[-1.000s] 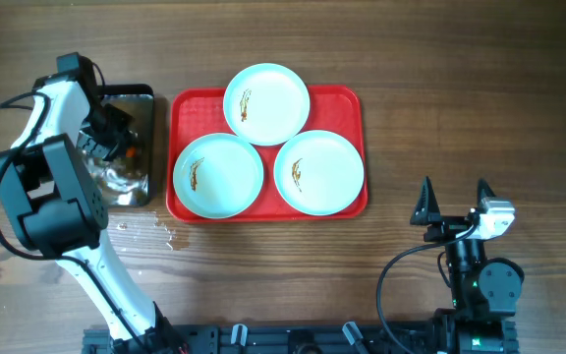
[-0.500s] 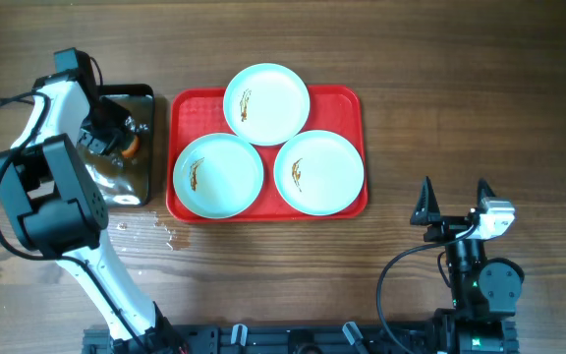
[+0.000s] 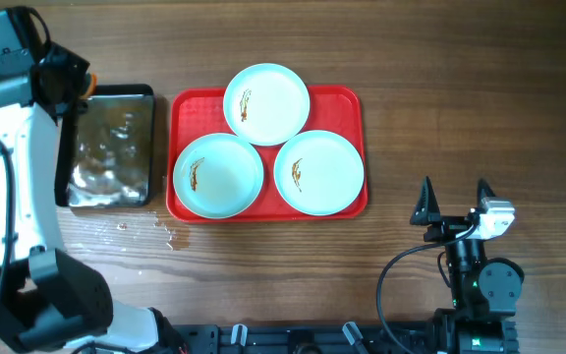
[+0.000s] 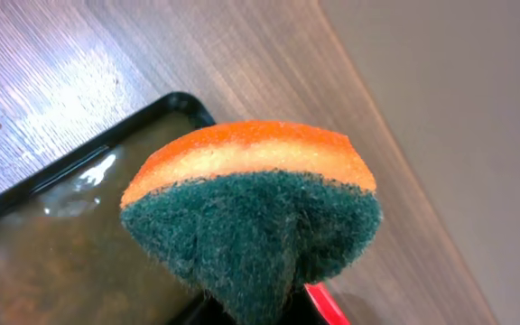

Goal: Clean dirty plates on tray and stack at the side
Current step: 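Lift the sponge with the left gripper and carry it toward the left plate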

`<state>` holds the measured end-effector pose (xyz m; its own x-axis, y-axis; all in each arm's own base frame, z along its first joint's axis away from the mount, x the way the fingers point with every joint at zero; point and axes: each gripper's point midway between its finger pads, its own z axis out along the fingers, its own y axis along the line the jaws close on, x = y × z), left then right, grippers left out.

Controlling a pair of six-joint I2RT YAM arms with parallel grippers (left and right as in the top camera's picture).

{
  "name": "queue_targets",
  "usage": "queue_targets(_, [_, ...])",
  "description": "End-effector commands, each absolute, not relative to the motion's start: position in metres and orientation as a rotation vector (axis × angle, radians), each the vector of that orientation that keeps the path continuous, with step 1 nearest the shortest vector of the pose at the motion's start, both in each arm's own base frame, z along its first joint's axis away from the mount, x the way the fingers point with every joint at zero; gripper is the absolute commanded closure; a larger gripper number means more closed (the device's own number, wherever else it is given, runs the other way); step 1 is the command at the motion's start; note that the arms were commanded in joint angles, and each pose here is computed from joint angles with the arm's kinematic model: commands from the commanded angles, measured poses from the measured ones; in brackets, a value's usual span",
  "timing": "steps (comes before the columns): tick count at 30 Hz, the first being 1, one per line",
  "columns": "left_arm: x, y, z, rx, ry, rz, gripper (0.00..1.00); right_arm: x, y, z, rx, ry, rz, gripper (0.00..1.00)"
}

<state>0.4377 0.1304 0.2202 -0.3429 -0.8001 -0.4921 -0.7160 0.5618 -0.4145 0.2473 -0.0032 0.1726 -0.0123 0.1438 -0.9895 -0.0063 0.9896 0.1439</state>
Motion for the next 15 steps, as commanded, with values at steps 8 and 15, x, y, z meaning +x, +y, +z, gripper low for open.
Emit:
queue_targets(8, [0.435,0.146,0.134,-0.987,2.362,0.195,0.96,0.247,-0.005,0.174,0.107,1.573,0.1,0.0])
queue_targets(15, [0.444,0.106,0.243,-0.82,2.132,0.045,0.96,0.247,-0.005,0.174,0.107,1.573,0.1,0.0])
